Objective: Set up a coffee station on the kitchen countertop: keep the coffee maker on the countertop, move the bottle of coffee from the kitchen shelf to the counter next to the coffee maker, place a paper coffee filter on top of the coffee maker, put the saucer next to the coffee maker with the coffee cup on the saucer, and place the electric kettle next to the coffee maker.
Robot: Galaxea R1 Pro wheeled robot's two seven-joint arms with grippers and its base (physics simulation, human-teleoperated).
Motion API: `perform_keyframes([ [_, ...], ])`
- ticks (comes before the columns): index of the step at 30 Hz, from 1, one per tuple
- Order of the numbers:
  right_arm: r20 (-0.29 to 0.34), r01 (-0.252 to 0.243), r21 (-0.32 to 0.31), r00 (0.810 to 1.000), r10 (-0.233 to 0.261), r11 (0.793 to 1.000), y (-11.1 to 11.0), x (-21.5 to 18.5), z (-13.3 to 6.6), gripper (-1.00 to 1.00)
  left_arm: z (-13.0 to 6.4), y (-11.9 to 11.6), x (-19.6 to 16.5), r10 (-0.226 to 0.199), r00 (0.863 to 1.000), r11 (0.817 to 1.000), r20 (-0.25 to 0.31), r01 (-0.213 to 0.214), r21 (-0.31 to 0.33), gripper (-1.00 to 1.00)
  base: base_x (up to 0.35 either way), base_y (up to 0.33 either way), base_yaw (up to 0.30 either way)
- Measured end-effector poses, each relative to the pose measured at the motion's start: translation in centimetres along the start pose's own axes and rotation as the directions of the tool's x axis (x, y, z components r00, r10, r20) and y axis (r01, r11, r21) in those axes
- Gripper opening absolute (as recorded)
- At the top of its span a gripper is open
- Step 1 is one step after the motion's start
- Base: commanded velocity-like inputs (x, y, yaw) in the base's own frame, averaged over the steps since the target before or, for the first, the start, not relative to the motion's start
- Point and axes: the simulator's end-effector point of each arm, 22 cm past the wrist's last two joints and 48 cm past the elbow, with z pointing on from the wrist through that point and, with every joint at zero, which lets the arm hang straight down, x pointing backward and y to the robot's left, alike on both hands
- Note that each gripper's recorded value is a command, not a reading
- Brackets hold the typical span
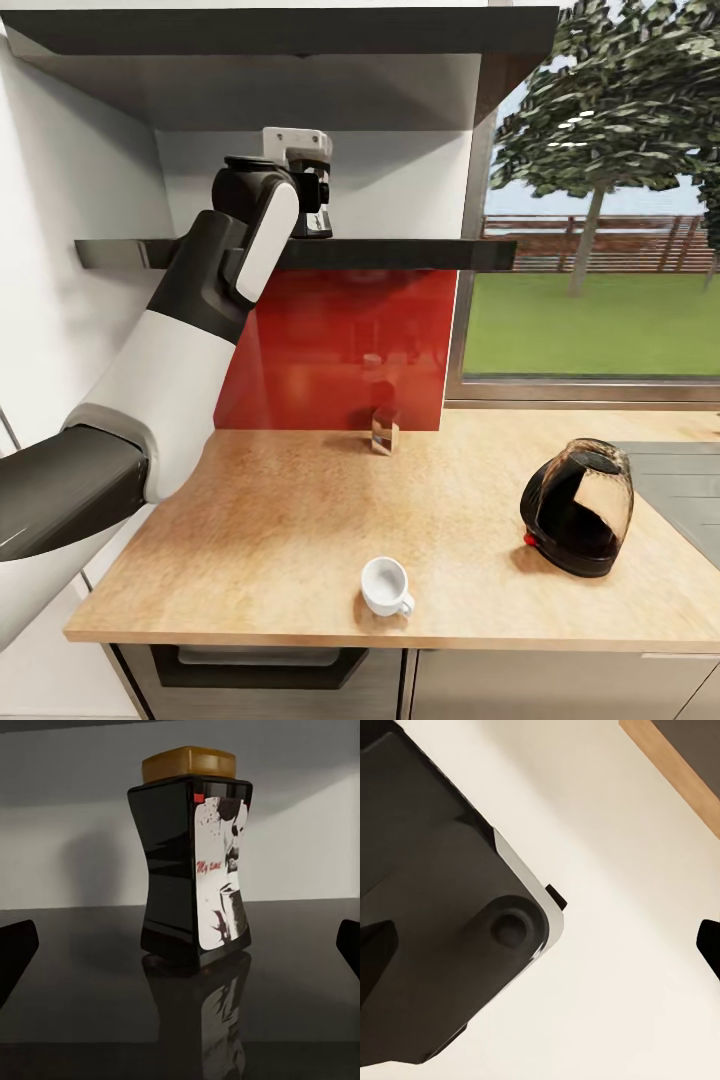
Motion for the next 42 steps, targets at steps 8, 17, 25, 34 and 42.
perform_keyframes([
  [8, 0.0, 0.0, 0.0, 1.0, 0.0, 1.0, 0.0, 0.0, 0.0, 1.0, 0.0, 0.0, 0.0, 0.0, 1.0, 1.0, 0.0, 0.0, 0.0, 1.0, 0.004, 0.0, 0.0],
  [17, 0.025, 0.007, -0.005, 1.0, -0.006, 1.0, 0.2, -0.5, 0.0, 1.0, -0.4, 0.4, -1.0, -0.022, 1.0, 1.0, 0.021, 0.022, 0.001, 1.0, 0.023, 0.0, 0.0],
  [25, 0.034, 0.008, -0.007, 0.999, -0.008, 1.0, 0.3, -0.7, 0.0, 1.0, -0.5, 0.4, -1.1, -0.025, 0.999, 1.0, 0.023, 0.025, 0.001, 1.0, 0.001, 0.0, 0.0],
  [34, 0.031, 0.01, -0.011, 0.999, -0.01, 1.0, 0.6, -0.5, 0.0, 1.0, -0.5, 0.4, -1.1, -0.025, 0.999, 1.0, 0.023, 0.025, 0.001, 1.0, 0.065, 0.0, 0.0],
  [42, 0.028, 0.011, -0.017, 1.0, -0.01, 1.0, 0.9, -0.2, -0.1, 1.0, -0.5, 0.4, -1.1, -0.026, 0.999, 1.0, 0.023, 0.026, 0.001, 1.0, 0.016, 0.0, 0.0],
])
